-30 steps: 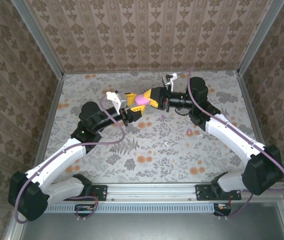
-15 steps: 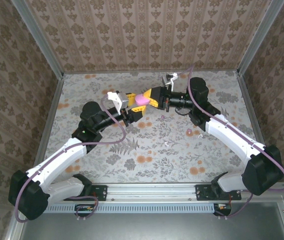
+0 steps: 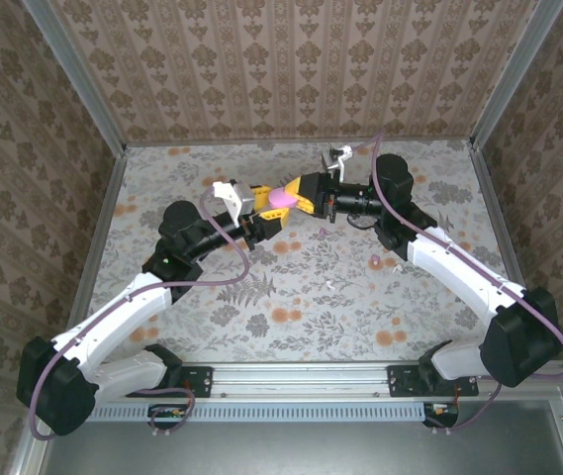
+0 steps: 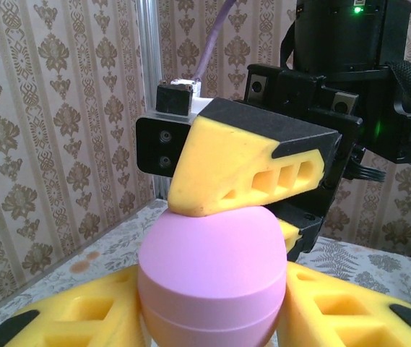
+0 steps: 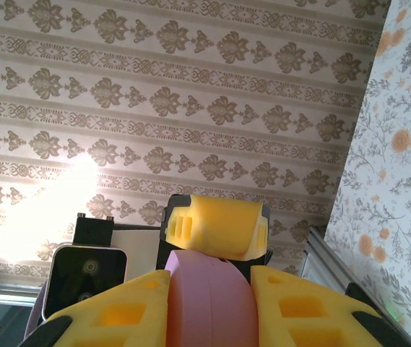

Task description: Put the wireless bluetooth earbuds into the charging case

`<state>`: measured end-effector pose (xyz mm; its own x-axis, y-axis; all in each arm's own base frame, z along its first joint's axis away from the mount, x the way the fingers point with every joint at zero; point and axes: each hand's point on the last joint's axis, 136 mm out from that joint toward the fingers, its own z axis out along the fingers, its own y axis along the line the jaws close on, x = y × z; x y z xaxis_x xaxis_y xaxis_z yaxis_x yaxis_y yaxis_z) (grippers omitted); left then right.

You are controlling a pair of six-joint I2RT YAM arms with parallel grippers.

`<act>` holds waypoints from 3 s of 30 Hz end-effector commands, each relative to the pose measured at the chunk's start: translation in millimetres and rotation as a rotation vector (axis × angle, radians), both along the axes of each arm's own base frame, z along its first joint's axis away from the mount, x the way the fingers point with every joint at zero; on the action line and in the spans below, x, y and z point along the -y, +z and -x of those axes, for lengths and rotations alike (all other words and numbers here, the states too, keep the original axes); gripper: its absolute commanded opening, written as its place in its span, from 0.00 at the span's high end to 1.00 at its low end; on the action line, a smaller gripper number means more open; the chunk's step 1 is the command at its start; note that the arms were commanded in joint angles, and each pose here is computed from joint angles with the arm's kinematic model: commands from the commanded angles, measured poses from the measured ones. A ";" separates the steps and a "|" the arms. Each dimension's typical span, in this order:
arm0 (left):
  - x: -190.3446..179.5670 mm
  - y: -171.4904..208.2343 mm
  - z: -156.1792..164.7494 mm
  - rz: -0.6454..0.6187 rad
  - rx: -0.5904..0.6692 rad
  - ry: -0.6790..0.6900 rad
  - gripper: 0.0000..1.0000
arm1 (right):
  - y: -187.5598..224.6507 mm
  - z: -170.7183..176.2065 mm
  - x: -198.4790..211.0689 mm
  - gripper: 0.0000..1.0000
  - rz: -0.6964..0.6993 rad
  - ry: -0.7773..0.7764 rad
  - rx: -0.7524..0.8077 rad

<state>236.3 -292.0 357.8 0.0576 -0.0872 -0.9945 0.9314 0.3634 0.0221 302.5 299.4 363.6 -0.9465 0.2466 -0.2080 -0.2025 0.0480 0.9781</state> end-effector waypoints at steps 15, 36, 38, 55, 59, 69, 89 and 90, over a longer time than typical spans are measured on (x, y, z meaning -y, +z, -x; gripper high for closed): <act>4.3 15.7 5.4 0.018 0.040 -0.025 0.60 | 6.6 2.6 13.6 0.57 0.078 -0.063 0.086; 4.3 16.1 6.9 0.026 0.029 -0.031 0.60 | -10.4 28.9 29.2 0.40 0.358 0.027 0.427; 4.5 16.7 7.2 0.027 0.029 -0.033 0.60 | -11.1 27.7 28.7 0.40 0.359 0.027 0.426; 10.8 7.9 16.3 -0.013 0.015 -0.098 0.60 | 13.6 9.4 28.8 0.39 0.283 -0.070 0.413; 10.4 6.3 17.4 -0.020 0.016 -0.100 0.60 | 15.1 5.9 29.4 0.38 0.270 -0.080 0.390; 9.4 7.3 17.8 -0.022 0.023 -0.095 0.60 | 10.9 7.9 27.4 0.37 0.257 -0.057 0.349; 6.0 8.0 14.7 -0.001 0.010 -0.060 0.60 | 19.6 -2.2 60.7 0.34 0.354 -0.268 0.371; 5.4 8.3 13.3 0.004 0.007 -0.052 0.60 | 20.5 0.8 61.1 0.34 0.353 -0.264 0.386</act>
